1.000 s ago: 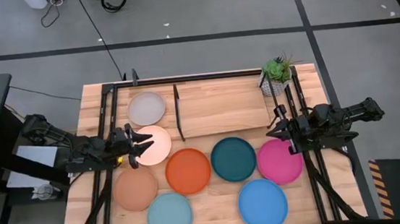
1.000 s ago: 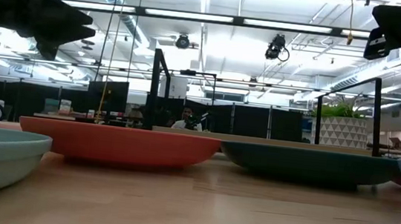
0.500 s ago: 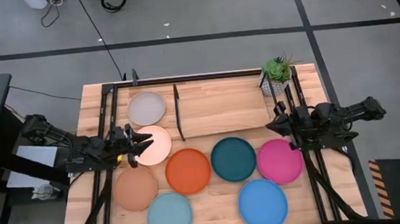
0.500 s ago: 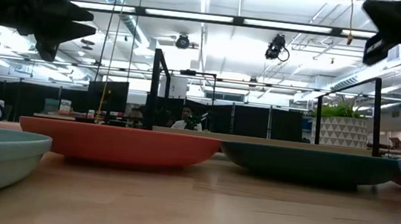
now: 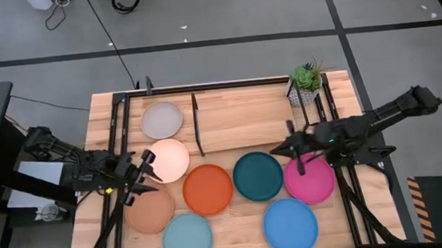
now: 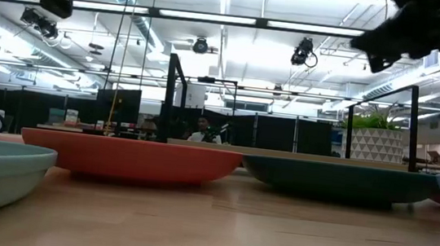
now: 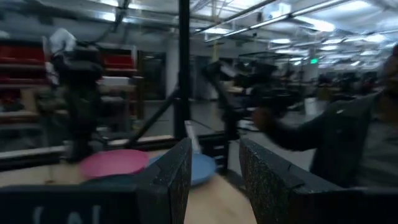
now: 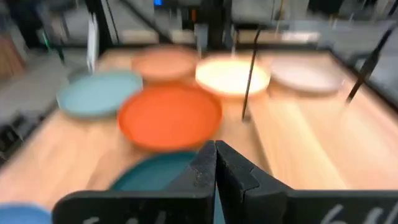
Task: Place and stack plates onto a shelf
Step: Put the dark green plate on the shelf
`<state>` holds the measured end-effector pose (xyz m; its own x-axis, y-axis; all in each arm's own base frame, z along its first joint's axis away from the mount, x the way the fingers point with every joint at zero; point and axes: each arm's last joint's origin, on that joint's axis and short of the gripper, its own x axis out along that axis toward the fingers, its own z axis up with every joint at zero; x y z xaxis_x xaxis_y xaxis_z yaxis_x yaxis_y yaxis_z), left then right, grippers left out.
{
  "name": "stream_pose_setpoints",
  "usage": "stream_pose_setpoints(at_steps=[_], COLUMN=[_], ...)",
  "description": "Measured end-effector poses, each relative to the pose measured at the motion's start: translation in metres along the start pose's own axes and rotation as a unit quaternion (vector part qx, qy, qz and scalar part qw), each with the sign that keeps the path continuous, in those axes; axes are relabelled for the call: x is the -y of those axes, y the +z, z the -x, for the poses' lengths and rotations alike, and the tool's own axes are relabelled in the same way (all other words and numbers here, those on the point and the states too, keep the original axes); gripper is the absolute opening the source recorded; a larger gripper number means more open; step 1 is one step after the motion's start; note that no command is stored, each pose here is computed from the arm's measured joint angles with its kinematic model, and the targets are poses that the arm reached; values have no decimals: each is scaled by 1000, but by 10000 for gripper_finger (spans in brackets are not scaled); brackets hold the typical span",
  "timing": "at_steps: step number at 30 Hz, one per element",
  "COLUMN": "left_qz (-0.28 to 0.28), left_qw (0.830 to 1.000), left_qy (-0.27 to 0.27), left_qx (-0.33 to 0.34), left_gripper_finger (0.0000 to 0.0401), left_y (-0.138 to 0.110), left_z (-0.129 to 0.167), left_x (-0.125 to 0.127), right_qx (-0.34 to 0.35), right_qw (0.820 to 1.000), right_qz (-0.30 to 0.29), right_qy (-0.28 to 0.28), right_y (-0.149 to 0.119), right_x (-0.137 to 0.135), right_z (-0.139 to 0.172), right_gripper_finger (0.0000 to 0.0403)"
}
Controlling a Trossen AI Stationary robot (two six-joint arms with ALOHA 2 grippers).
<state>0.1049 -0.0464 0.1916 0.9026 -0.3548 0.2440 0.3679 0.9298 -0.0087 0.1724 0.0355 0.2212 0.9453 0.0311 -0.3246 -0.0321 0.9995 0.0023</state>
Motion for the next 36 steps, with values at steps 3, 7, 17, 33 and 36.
stream_pose_setpoints(at_steps=[3, 7, 17, 33, 36], left_qz=[-35, -64, -77, -70, -61], left_qw=[997, 985, 982, 937, 927], left_qy=[73, 159, 169, 341, 369], left_qx=[0, 1, 15, 30, 29], left_gripper_finger=[142, 142, 142, 142, 142], left_y=[0, 2, 6, 13, 13], left_z=[0, 1, 2, 8, 9], left_x=[-4, -9, -10, -19, -20], right_qx=[-61, -136, -240, -413, -422], right_qw=[998, 990, 970, 908, 903], right_qz=[14, 27, 2, -13, -32], right_qy=[1, -12, -43, -70, -71], right_y=[9, 13, 21, 25, 27], right_x=[-7, -15, -42, -111, -119], right_z=[-20, -45, -100, -166, -176], right_gripper_finger=[28, 53, 142, 172, 175])
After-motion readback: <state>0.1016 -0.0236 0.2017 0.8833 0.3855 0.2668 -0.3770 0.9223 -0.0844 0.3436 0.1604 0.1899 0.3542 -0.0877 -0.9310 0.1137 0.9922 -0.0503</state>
